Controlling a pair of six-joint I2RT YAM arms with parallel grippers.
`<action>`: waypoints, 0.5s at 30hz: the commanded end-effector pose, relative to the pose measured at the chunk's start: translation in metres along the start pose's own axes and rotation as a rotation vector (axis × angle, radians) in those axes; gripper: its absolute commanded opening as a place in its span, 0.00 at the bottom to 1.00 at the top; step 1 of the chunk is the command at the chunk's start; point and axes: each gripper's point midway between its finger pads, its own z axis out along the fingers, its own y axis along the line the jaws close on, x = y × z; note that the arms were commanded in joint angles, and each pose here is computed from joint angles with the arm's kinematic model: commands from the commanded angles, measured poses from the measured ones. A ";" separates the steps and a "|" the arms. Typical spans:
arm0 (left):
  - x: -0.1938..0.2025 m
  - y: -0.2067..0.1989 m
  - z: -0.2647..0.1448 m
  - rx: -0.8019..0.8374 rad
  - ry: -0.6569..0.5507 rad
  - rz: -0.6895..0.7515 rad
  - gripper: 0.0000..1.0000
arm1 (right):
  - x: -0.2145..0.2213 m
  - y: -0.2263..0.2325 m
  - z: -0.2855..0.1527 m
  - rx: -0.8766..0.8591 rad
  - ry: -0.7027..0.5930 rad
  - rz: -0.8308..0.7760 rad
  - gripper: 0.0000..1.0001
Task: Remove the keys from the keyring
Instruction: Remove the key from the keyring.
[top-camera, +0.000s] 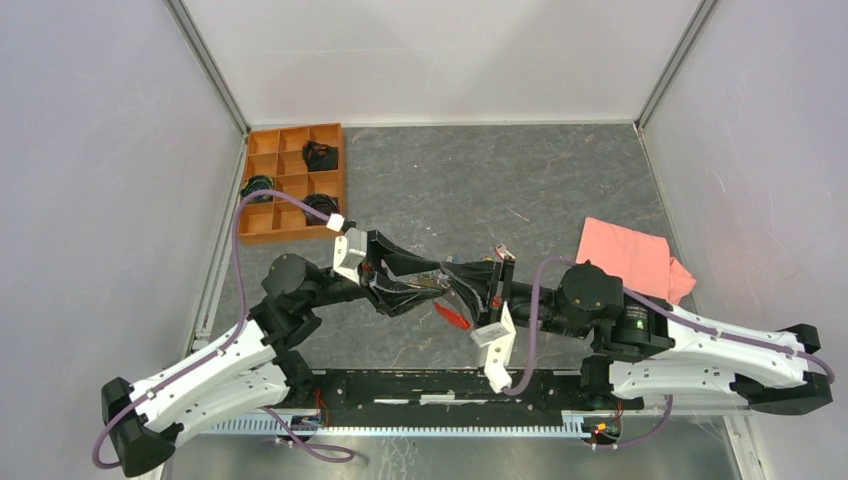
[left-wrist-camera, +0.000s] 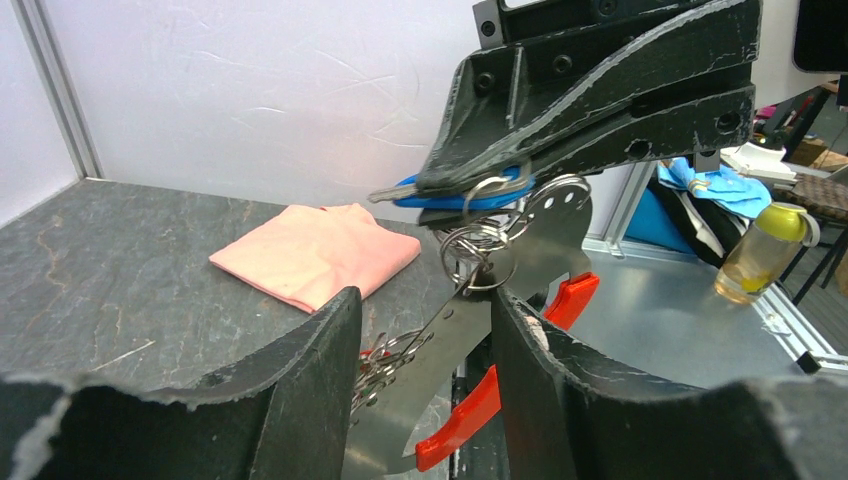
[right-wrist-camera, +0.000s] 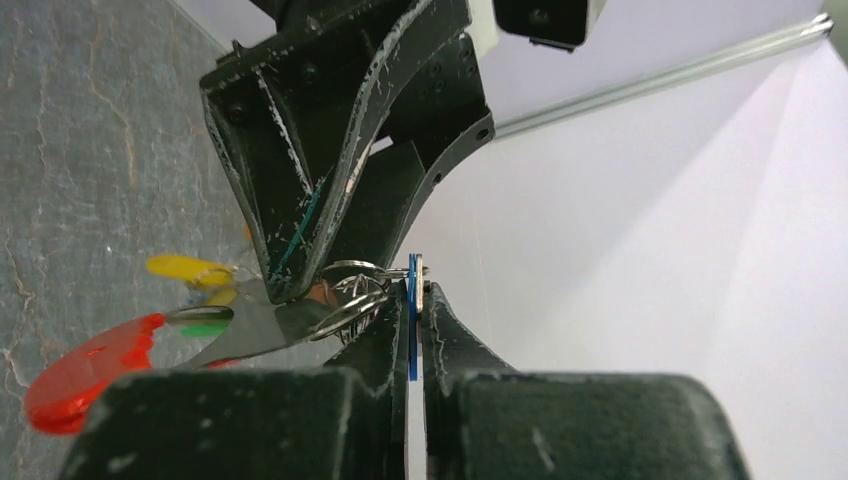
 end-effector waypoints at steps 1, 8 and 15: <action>-0.019 -0.001 0.000 -0.001 -0.044 0.119 0.58 | -0.036 -0.017 -0.013 0.069 -0.190 -0.059 0.01; -0.032 -0.028 -0.002 0.135 -0.041 0.186 0.59 | -0.051 -0.015 -0.026 0.076 -0.290 -0.100 0.01; -0.043 -0.043 -0.002 0.218 -0.049 0.194 0.49 | -0.067 -0.016 -0.035 0.072 -0.373 -0.103 0.01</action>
